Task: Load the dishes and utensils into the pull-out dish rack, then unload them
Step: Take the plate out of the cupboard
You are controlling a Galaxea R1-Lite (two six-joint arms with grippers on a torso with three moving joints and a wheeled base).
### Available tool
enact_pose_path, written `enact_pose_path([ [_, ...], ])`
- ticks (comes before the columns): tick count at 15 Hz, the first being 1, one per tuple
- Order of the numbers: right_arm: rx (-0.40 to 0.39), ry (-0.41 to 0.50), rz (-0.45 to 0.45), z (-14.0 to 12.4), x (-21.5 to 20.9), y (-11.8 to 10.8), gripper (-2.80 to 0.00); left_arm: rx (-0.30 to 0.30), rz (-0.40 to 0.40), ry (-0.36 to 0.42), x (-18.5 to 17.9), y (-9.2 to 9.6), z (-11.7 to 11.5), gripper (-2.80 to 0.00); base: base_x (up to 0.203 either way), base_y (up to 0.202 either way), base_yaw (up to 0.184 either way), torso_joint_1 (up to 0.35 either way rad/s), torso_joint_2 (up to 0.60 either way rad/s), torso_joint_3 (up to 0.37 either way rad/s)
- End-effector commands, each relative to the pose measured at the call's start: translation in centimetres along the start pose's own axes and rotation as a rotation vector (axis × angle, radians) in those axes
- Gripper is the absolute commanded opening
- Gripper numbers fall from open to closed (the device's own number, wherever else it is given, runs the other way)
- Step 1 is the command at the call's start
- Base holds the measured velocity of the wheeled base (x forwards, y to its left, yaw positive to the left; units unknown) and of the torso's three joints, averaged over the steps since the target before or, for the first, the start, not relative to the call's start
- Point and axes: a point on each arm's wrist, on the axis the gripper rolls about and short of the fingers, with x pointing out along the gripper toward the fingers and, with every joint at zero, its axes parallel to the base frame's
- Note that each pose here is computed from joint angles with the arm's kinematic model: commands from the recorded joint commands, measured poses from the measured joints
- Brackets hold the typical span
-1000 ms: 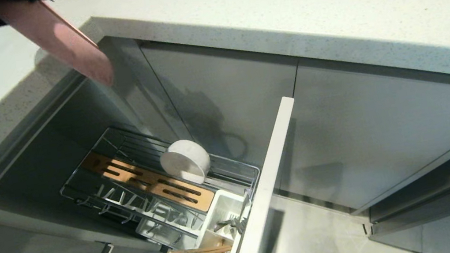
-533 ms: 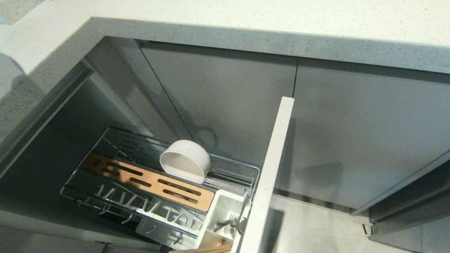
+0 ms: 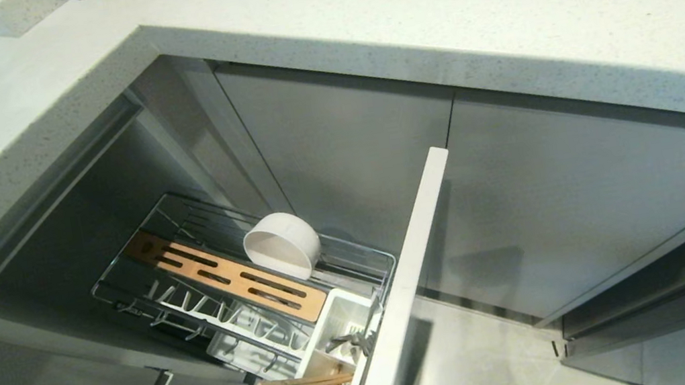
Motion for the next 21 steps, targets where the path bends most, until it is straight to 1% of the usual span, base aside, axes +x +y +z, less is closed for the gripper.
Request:
enact_pose_path([
  [1, 0.0, 0.001, 0.001, 0.0, 0.0, 0.0, -2.8, 0.124, 0.095, 0.023, -0.6, 1.7, -0.3, -2.8, 0.0, 0.0, 0.0, 0.0, 0.0, 0.0],
  [2, 0.0, 0.001, 0.0, 0.0, 0.0, 0.0, -2.8, 0.229, 0.121, 0.094, -0.8, 2.2, -1.0, -2.8, 0.0, 0.0, 0.0, 0.0, 0.0, 0.0],
  [3, 0.0, 0.002, 0.0, 0.0, 0.0, 0.0, -2.8, 0.311, 0.139, 0.156, -0.9, 2.6, -1.5, -2.8, 0.0, 0.0, 0.0, 0.0, 0.0, 0.0],
  [4, 0.0, 0.001, 0.0, 0.0, 0.0, 0.0, -2.8, 0.406, 0.152, 0.224, -1.0, 2.9, -2.1, -2.8, 0.0, 0.0, 0.0, 0.0, 0.0, 0.0],
  [5, 0.0, 0.001, 0.001, 0.0, 0.0, 0.0, -2.8, 0.47, 0.15, 0.282, -1.0, 3.0, -2.6, -2.8, 0.0, 0.0, 0.0, 0.0, 0.0, 0.0],
  [6, 0.0, 0.002, 0.002, 0.0, 0.0, 0.0, -2.8, 0.495, 0.147, 0.323, -0.9, 3.0, -2.9, -2.8, 0.0, 0.0, 0.0, 0.0, 0.0, 0.0],
  [7, 0.0, 0.002, 0.0, 0.0, 0.0, 0.0, -2.8, 0.503, 0.152, 0.339, -0.8, 3.1, -3.0, -2.8, 0.0, 0.0, 0.0, 0.0, 0.0, 0.0],
  [8, 0.0, 0.002, 0.002, 0.0, 0.0, 0.0, -2.8, 0.526, 0.172, 0.381, -0.7, 3.2, -3.4, -2.8, 0.0, 0.0, 0.0, 0.0, 0.0, 0.0],
  [9, 0.0, 0.002, 0.0, 0.0, 0.0, 0.0, -2.8, 0.576, 0.169, 0.454, -0.6, 3.4, -4.1, -2.8, 0.0, 0.0, 0.0, 0.0, 0.0, 0.0],
  [11, 0.0, 0.002, 0.0, 0.0, 0.0, 0.0, -2.8, 0.641, 0.159, 0.585, -0.2, 3.4, -5.4, -2.8, 0.0, 0.0, 0.0, 0.0, 0.0, 0.0],
  [12, 0.0, 0.002, 0.002, 0.0, 0.0, 0.0, -2.8, 0.672, 0.189, 0.643, 0.1, 3.4, -5.9, -2.8, 0.0, 0.0, 0.0, 0.0, 0.0, 0.0],
  [13, 0.0, 0.001, 0.001, 0.0, 0.0, 0.0, -2.8, 0.687, 0.198, 0.67, 0.8, 3.3, -6.2, -2.8, 0.0, 0.0, 0.0, 0.0, 0.0, 0.0],
  [16, 0.0, 0.002, 0.0, 0.0, 0.0, 0.0, -2.8, 0.717, 0.225, 0.713, 2.7, 2.9, -6.9, -2.8, 0.0, 0.0, 0.0, 0.0, 0.0, 0.0],
  [18, 0.0, 0.002, 0.001, 0.0, 0.0, 0.0, -2.8, 0.729, 0.209, 0.72, 4.4, 2.3, -7.5, -2.8, 0.0, 0.0, 0.0, 0.0, 0.0, 0.0],
  [21, 0.0, 0.002, 0.0, 0.0, 0.0, 0.0, -2.8, 0.76, 0.172, 0.75, 6.8, 1.0, -8.7, -2.8, 0.0, 0.0, 0.0, 0.0, 0.0, 0.0],
])
